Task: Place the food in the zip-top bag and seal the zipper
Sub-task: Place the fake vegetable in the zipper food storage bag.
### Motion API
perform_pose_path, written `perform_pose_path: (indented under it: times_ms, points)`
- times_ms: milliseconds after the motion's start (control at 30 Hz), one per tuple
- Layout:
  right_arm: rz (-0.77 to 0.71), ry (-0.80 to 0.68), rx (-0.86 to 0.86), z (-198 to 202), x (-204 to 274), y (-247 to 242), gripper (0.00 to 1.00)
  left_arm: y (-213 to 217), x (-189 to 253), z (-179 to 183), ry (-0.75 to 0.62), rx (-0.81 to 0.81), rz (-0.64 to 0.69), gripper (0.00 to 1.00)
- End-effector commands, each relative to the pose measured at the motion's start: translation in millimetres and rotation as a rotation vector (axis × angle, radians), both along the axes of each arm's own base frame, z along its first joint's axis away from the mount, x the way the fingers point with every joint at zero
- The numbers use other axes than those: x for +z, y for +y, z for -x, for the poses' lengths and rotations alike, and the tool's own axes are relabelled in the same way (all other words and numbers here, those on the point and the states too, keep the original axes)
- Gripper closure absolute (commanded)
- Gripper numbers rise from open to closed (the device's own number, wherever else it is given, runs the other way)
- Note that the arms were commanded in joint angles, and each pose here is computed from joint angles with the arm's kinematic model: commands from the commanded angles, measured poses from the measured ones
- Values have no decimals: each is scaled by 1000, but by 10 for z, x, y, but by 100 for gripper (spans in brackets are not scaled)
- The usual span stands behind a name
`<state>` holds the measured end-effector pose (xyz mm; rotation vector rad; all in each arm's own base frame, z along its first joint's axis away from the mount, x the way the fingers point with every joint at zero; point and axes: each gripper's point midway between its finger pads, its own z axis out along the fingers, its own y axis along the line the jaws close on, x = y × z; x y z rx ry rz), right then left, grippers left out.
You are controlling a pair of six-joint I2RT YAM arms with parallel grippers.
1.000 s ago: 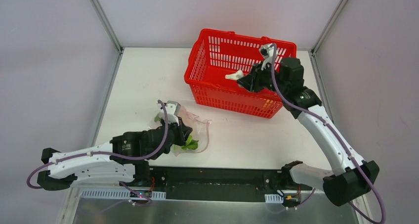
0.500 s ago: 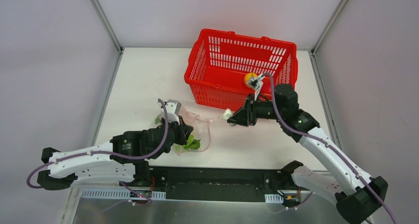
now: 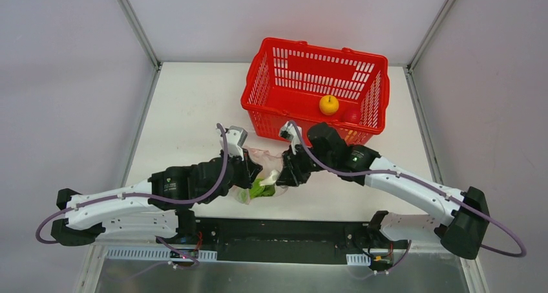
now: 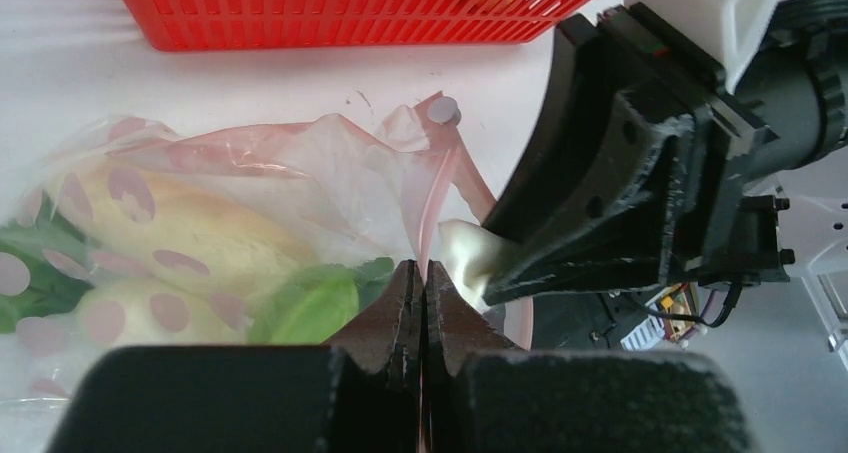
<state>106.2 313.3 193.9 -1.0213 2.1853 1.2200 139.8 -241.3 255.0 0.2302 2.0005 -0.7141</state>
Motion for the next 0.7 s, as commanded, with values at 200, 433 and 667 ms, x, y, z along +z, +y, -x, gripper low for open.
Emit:
perform_pose_path:
  times_ms: [200, 433, 667]
  points:
    - [89, -363, -179, -433, 251, 176, 66, -77, 282, 73, -28, -66, 72, 100]
    - [141, -533, -248, -520, 290, 212, 55, -14, 396, 38, -56, -42, 112, 100]
    - [115, -594, -199, -434, 387, 331, 44, 163, 435, -38, -89, 25, 124, 100]
